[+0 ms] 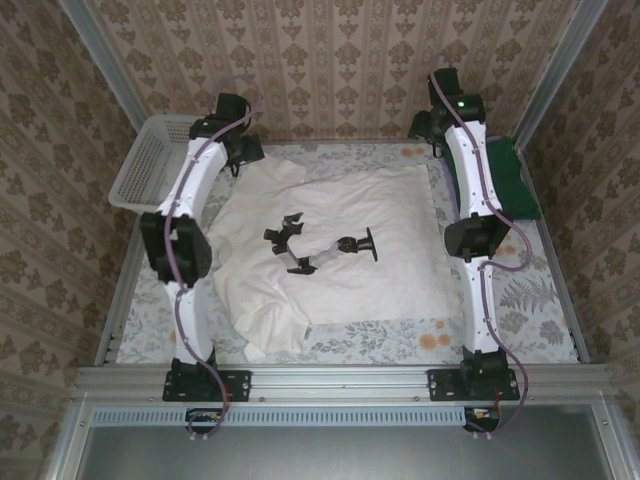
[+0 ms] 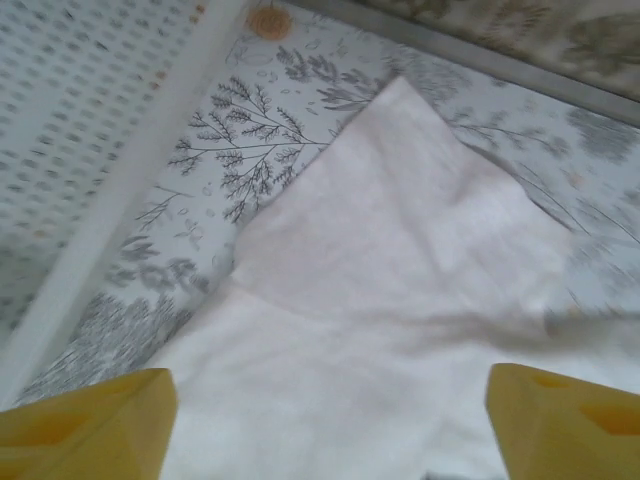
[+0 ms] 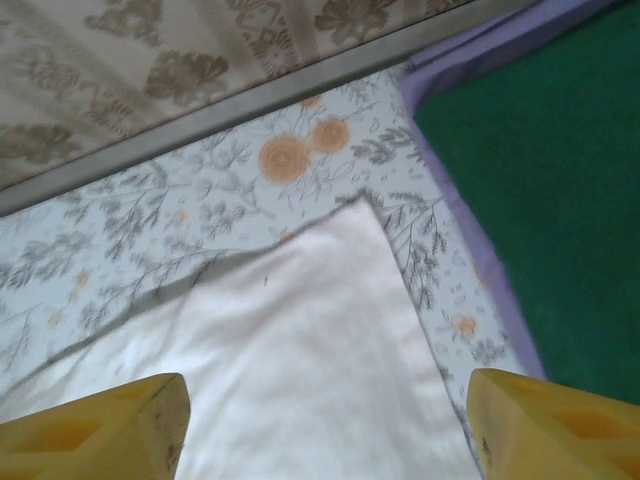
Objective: Fold and stack the t-shirts
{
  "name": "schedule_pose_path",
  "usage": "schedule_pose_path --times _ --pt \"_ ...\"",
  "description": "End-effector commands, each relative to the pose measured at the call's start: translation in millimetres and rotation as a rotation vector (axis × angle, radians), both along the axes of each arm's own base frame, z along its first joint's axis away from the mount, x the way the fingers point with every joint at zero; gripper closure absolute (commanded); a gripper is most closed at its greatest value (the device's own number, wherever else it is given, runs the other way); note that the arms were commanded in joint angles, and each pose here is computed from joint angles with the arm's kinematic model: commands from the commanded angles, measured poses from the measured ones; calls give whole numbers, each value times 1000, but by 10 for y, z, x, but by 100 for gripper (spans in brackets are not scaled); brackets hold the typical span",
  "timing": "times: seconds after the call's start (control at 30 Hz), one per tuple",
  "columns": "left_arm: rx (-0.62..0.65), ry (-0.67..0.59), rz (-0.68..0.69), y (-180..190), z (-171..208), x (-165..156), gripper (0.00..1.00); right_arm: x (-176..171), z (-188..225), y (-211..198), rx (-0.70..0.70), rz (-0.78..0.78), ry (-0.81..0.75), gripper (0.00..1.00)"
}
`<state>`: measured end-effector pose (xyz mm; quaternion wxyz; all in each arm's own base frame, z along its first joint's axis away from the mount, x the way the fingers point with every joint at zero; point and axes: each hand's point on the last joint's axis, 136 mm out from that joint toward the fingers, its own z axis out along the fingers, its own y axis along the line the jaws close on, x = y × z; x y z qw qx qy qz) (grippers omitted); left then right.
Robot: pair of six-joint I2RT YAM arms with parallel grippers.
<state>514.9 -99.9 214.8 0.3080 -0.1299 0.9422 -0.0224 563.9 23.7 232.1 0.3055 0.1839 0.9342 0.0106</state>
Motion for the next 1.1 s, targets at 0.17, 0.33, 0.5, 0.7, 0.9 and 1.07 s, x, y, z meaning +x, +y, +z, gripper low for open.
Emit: schedule_pose_path --times 0.17,0.33,0.5,0.7,0.9,1.07 --pt "-28 211 -96 -197 -658 -820 36 -664 -220 265 64 149 258 34" --pt "-5 247 -123 -151 -782 -1035 32 -805 86 154 122 152 228 25" --pt "-38 264 -170 -188 -715 -1140 29 -1176 338 192 226 202 276 25" --pt "-33 283 -185 15 -575 -1450 26 -1828 566 268 184 243 224 21" --pt "-113 310 -142 82 -755 -1572 35 -1986 -7 568 424 169 4 21" --pt "-189 334 -130 -145 -929 -1287 46 -1507 -552 623 434 55 -52 38"
